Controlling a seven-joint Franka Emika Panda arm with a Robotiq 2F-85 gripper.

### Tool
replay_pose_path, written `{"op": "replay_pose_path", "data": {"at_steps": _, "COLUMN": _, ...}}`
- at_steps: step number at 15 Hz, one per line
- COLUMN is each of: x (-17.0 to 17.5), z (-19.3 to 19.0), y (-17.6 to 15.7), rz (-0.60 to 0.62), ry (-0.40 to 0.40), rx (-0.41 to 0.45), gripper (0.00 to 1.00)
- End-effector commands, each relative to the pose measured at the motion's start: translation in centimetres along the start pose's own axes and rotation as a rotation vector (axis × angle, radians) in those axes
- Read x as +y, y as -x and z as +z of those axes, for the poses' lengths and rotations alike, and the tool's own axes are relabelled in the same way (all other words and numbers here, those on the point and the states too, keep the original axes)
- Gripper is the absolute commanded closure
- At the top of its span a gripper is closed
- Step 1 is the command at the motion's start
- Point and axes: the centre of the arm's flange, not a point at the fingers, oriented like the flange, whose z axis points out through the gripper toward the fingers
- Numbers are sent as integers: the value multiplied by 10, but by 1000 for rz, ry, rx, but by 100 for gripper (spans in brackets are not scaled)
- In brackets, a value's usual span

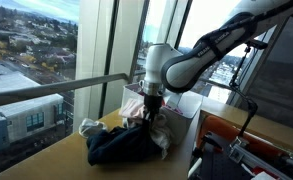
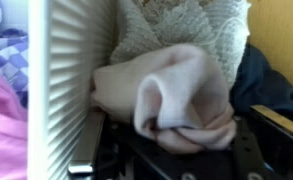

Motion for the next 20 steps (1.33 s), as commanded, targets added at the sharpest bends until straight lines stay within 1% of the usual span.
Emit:
{"op": "replay_pose_path", "data": {"at_steps": 1, "x": -29, "z": -77, "y": 34, "rz": -71, "ry": -7, "rx": 69, "gripper": 97}}
{"op": "replay_pose_path", "data": {"at_steps": 4, "x": -53, "z": -129, "y": 54, "rz": -156, "ry": -4, "rx": 162, "gripper": 97}}
{"op": "replay_pose_path", "data": {"at_steps": 6, "x": -55, "z": -175, "y": 60, "rz": -175, "ry": -6, "rx": 223, "gripper": 97}}
{"op": "replay_pose_path", "data": {"at_steps": 9, "x": -32, "z": -245, "y": 60, "rz": -147, "ry": 4, "rx": 327, "gripper": 97}}
{"op": "replay_pose_path", "data": {"at_steps": 12, "x": 15, "z": -307, "y": 58, "rz": -88, "ry": 31, "rx": 412, "gripper": 97}}
{"op": "replay_pose_path", "data": {"at_steps": 16, "x": 101, "z": -377, "y": 58, "rz": 15, "ry": 55, "rx": 483, "gripper": 97}}
{"op": "replay_pose_path", "data": {"at_steps": 18, "x": 141, "z": -400, "y": 58, "rz": 69, "ry": 59, "rx": 507, "gripper": 97}}
{"op": "replay_pose_path", "data": {"at_steps": 20, "x": 172, "z": -413, "y": 61, "rz": 116, "ry": 57, "rx": 524, "gripper": 97}}
